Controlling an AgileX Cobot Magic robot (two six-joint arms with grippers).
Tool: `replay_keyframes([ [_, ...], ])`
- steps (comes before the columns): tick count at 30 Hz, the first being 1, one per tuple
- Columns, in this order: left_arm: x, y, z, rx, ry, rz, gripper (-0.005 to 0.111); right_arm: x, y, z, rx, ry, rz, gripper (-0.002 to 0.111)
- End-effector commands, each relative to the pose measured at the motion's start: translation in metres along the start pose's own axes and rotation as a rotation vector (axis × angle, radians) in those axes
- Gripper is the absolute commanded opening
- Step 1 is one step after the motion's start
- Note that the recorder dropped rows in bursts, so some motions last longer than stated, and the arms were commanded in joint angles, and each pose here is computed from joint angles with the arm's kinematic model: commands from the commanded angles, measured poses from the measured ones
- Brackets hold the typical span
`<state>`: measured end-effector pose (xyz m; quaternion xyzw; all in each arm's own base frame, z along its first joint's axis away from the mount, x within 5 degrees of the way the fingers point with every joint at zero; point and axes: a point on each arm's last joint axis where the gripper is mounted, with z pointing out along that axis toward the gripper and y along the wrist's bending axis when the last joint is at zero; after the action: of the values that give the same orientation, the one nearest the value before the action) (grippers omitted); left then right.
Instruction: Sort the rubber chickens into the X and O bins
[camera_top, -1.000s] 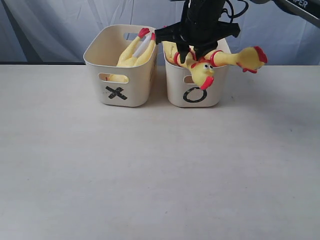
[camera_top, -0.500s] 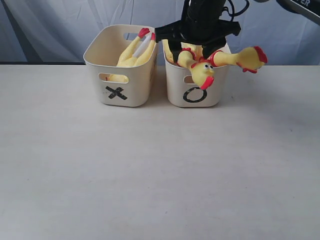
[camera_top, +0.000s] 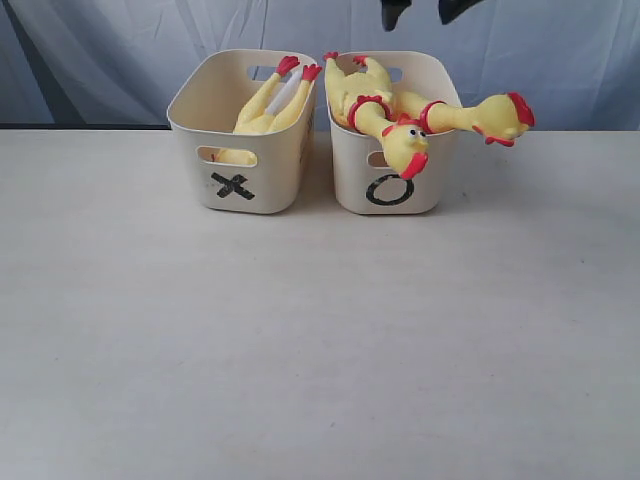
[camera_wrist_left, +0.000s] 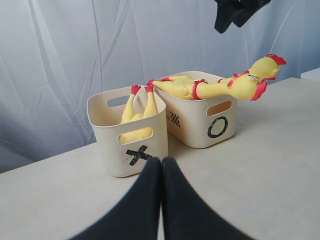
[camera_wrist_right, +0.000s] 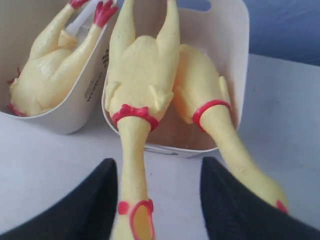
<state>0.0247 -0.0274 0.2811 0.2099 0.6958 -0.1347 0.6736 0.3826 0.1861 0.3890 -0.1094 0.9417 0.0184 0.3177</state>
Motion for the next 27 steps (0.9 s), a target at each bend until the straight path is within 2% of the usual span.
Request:
replay_keyframes([
  [1,0.001,0.0,-0.001,0.0,-0.005,0.0,0.0,-0.005,-0.014,-0.036,0.047,-0.094,-0.008,0.02],
  [3,0.001,0.0,-0.001,0.0,-0.005,0.0,0.0,-0.006,-0.021,-0.052,0.09,-0.136,-0.014,0.001],
  [4,0.001,0.0,-0.001,0.0,-0.005,0.0,0.0,-0.006,-0.025,-0.059,0.113,-0.152,-0.007,0.0],
  [9,0.001,0.0,-0.001,0.0,-0.005,0.0,0.0,0.004,-0.042,-0.086,0.225,-0.198,-0.027,0.002],
  [15,0.001,0.0,-0.001,0.0,-0.005,0.0,0.0,0.028,-0.054,-0.113,0.251,-0.196,-0.037,0.002],
  [23,0.001,0.0,-0.001,0.0,-0.005,0.0,0.0,0.088,-0.072,-0.143,0.253,-0.151,-0.053,0.002],
  [27,0.001,0.0,-0.001,0.0,-0.005,0.0,0.0,0.129,-0.075,-0.154,0.164,-0.154,-0.038,0.002],
])
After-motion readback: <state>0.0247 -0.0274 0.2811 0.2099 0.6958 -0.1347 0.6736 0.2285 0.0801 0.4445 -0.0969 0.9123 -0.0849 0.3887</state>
